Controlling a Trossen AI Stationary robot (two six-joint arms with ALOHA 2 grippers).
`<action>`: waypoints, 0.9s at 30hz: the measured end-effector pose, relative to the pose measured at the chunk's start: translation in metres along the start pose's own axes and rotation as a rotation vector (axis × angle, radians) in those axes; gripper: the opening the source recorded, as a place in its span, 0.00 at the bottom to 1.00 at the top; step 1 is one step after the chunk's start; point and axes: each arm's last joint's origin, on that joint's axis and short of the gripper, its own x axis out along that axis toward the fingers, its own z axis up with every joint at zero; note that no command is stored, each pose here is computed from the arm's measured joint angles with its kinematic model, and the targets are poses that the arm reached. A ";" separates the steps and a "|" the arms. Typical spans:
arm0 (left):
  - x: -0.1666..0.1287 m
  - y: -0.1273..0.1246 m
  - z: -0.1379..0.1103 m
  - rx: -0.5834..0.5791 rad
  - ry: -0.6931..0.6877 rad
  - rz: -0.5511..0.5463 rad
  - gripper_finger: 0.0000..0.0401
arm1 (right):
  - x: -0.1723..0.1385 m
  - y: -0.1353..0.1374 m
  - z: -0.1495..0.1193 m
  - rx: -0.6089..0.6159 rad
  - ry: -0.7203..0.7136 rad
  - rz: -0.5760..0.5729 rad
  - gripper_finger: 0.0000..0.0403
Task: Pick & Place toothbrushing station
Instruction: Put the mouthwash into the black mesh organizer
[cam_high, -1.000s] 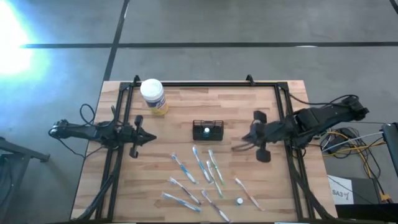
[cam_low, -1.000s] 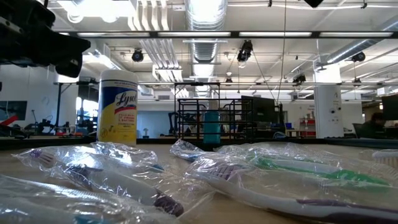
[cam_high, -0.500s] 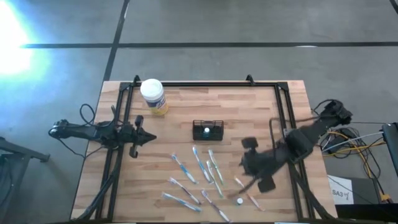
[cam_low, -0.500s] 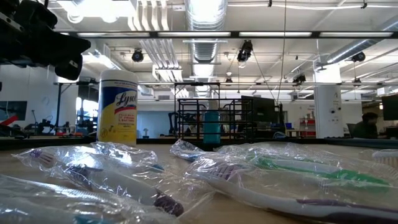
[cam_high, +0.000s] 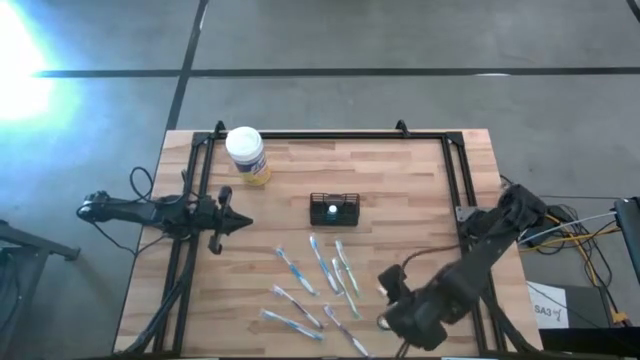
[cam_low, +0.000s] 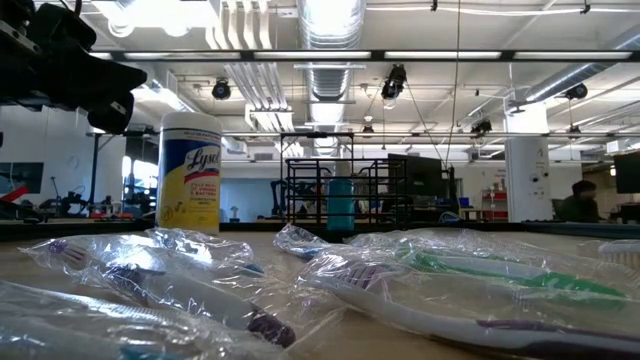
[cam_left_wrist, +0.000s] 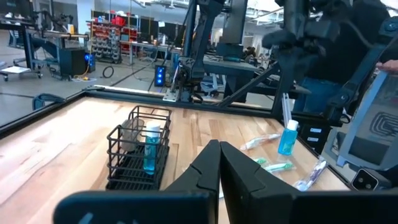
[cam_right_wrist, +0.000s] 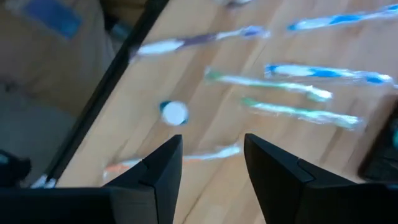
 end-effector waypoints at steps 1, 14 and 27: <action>0.000 0.000 0.000 0.000 0.000 0.000 0.03 | 0.005 0.002 0.001 -0.010 0.015 -0.002 0.42; 0.000 0.000 0.000 0.009 -0.001 0.003 0.04 | 0.032 0.007 0.008 -0.142 0.056 0.027 0.42; 0.000 0.001 0.000 0.000 0.000 0.029 0.02 | 0.047 0.015 0.016 -0.184 0.030 0.081 0.42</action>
